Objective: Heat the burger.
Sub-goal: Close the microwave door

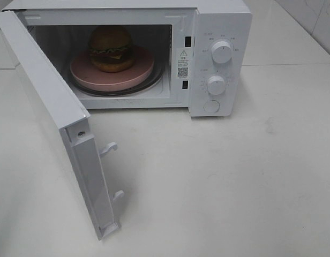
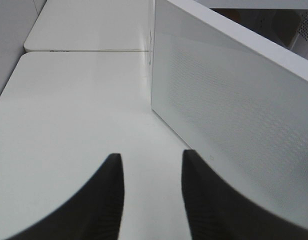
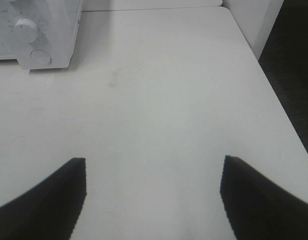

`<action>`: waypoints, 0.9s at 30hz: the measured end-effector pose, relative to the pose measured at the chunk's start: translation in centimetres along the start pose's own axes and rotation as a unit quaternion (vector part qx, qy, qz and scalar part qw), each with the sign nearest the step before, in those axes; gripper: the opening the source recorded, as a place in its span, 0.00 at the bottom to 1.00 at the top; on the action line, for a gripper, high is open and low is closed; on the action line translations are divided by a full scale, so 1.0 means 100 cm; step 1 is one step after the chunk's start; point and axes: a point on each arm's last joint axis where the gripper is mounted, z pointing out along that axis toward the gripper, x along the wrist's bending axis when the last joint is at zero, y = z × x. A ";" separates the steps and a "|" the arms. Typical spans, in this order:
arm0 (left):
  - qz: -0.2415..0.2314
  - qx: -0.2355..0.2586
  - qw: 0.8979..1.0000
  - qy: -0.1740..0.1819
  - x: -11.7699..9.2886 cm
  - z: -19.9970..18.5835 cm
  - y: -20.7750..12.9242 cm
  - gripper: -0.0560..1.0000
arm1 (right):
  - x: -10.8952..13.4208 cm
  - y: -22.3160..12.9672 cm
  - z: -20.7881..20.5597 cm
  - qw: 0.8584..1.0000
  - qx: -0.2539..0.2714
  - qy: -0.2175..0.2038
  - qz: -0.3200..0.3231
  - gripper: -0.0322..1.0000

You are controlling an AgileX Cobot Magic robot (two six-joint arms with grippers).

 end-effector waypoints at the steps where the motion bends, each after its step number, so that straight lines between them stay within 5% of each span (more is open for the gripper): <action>1: 0.000 0.001 1.000 0.001 0.001 0.003 0.002 0.32 | 0.000 0.000 0.000 1.000 0.000 0.000 0.000 0.76; 4: -0.004 0.000 1.000 0.006 0.003 0.020 0.006 0.11 | 0.000 0.000 0.000 1.000 0.000 0.000 0.000 0.76; 7: -0.007 -0.008 1.000 0.011 0.005 0.036 0.003 0.06 | 0.000 0.000 0.000 1.000 0.000 0.000 0.000 0.76; 20: -0.009 -0.124 0.991 0.049 0.018 0.094 -0.020 0.05 | 0.000 0.000 0.000 1.000 0.000 0.000 0.000 0.76; 27: -0.001 -0.132 0.990 0.059 0.022 0.115 -0.026 0.05 | 0.000 0.000 0.000 1.000 0.000 0.000 -0.004 0.76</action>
